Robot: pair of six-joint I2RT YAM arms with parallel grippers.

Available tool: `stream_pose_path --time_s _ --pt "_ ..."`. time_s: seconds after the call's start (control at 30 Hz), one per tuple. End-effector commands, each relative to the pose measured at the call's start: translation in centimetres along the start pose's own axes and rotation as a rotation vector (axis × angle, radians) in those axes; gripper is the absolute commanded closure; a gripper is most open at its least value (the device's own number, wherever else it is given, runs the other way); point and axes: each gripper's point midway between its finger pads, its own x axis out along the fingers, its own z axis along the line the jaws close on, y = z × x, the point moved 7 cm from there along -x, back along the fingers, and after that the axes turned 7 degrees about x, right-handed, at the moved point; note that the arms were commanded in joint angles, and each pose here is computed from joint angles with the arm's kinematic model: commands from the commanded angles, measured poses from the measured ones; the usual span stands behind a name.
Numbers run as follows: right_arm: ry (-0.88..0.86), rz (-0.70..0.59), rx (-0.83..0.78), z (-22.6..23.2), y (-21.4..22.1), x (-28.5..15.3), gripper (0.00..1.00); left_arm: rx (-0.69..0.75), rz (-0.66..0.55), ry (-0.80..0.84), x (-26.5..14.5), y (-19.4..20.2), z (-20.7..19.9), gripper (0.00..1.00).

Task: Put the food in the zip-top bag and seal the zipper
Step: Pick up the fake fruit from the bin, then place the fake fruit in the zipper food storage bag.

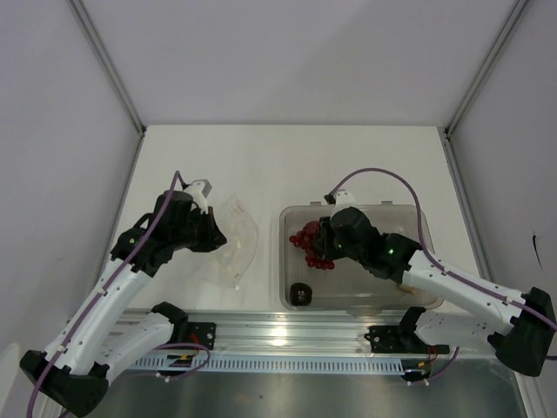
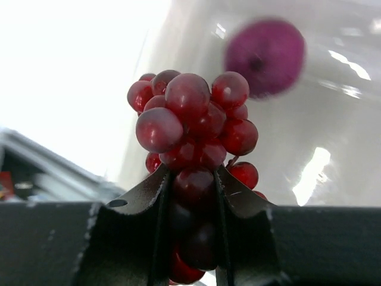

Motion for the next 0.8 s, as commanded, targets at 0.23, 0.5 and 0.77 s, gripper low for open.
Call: stream_pose_path --time_s 0.23,0.5,0.77 --pt "-0.372 -0.108 0.022 8.0 -6.7 -5.5 0.88 -0.006 0.002 0.043 1.1 -0.2 -0.5 0.99" --pt "-0.545 -0.062 0.005 12.6 -7.3 -6.7 0.88 -0.012 0.005 0.057 1.5 -0.4 -0.7 0.99" --pt "-0.569 -0.025 0.032 15.0 -7.2 -5.5 0.89 -0.015 0.0 0.068 1.5 -0.7 -0.9 0.99"
